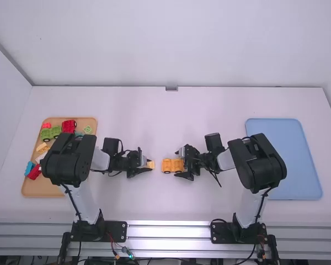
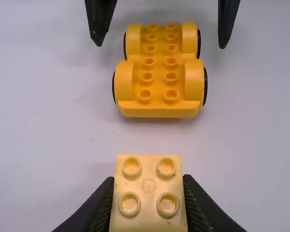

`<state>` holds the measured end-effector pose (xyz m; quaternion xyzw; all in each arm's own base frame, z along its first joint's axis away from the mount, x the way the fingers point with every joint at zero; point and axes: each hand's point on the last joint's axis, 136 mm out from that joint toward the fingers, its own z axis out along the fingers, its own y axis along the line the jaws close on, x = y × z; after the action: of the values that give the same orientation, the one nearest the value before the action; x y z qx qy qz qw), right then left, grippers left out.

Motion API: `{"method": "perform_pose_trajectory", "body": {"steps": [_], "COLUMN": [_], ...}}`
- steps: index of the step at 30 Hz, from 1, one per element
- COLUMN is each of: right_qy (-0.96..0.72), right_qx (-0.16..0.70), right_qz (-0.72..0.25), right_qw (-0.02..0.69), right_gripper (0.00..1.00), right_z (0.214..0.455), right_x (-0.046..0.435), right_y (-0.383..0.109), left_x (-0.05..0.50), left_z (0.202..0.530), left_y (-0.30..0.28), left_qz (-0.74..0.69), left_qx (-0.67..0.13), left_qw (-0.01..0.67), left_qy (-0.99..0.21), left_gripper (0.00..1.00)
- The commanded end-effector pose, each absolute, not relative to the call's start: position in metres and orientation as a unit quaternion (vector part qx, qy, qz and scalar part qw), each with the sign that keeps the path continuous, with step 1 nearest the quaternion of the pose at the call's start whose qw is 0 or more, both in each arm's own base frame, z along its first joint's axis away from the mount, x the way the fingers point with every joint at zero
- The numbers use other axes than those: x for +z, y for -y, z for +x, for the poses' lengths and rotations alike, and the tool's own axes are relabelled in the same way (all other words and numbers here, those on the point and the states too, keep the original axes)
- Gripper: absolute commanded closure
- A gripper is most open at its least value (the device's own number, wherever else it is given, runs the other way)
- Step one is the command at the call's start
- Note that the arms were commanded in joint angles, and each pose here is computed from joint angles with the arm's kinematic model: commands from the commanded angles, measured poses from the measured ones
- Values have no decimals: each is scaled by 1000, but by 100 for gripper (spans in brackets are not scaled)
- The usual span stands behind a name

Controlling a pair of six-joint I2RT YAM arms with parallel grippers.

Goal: Assemble lego blocks to make yellow taxi

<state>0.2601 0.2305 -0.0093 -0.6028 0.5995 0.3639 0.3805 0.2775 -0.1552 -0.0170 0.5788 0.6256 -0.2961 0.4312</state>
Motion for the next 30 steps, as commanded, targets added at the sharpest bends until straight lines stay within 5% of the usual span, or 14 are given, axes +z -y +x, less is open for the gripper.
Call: {"method": "perform_pose_trajectory", "body": {"steps": [1,19,23,30], "right_qy": [-609,-591,-589,-594], "right_qx": [360,388,389,381], "right_qz": [-600,-593,-594,-595], "right_qw": [374,386,386,384], "right_gripper": [2,1,14,51], "right_z": [260,257,256,258], "right_x": [-15,-29,-30,-32], "right_y": [-228,-241,-241,-240], "left_x": [-6,35,40,38], "left_z": [274,270,275,273], "left_y": [158,197,201,218], "left_qz": [558,582,585,610], "left_qx": [-312,-331,-333,-346], "left_qw": [435,448,447,428], "left_qy": [-635,-592,-589,-570], "left_gripper": [69,73,73,79]}}
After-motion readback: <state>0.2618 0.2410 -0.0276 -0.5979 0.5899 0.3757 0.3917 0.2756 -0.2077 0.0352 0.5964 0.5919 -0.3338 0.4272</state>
